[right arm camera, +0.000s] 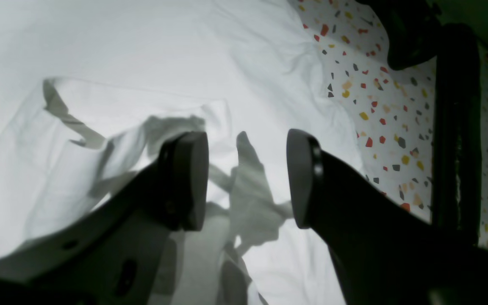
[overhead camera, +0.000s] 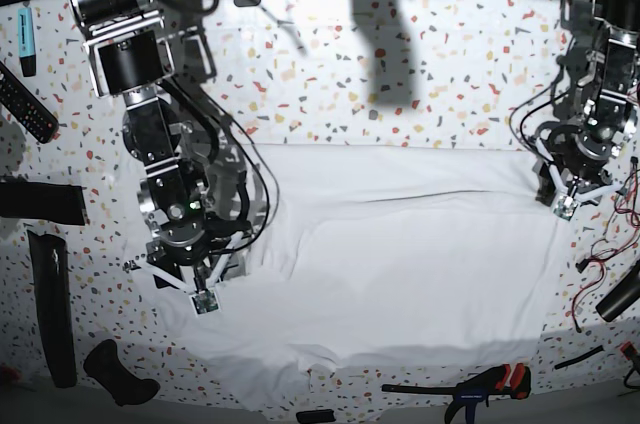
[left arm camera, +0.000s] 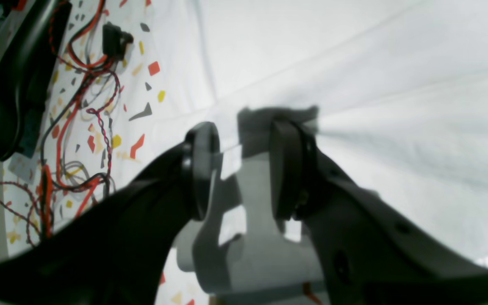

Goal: Fold the T-shirt properly
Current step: 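Release the left gripper and reposition it along the shirt's side edge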

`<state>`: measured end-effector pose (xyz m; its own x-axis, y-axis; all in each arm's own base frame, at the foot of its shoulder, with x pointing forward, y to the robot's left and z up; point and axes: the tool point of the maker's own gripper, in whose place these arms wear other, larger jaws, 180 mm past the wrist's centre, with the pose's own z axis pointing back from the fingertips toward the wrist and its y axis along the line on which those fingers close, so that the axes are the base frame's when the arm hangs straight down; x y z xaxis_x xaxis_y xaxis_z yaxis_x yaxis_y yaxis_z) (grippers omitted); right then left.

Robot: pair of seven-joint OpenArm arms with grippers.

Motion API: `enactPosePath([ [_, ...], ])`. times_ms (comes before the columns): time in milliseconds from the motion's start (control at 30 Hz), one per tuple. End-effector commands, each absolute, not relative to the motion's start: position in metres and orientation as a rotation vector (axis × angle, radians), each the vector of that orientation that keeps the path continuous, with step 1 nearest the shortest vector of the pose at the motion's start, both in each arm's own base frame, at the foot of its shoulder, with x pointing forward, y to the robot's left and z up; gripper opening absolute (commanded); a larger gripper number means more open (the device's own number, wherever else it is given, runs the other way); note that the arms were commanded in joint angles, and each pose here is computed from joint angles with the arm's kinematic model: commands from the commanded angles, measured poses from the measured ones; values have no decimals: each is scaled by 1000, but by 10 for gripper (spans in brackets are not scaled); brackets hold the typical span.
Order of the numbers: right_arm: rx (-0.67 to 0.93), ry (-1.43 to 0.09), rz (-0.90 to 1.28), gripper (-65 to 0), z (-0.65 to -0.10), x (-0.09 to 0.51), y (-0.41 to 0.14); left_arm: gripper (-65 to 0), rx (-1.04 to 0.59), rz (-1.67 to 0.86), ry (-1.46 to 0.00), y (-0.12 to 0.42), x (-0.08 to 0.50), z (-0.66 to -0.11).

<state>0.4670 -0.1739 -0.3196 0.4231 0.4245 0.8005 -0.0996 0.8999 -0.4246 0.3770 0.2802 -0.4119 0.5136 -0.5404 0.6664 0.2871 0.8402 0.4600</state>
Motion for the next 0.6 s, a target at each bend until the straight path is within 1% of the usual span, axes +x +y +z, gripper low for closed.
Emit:
enactPosePath([
  [0, -353, -1159, 330, -353, -295, 479, -176, -421, 354, -507, -912, 294, 383, -401],
  [100, -353, -1161, 330, -353, -294, 479, -176, -421, 374, -492, -968, 295, 392, -390],
  [400, -353, -1157, 329, -353, -295, 479, -176, -421, 392, -480, -1037, 294, 419, -361],
  [567, -354, -1151, 328, -353, -296, 478, -176, -422, 372, -454, -1071, 292, 427, -351],
])
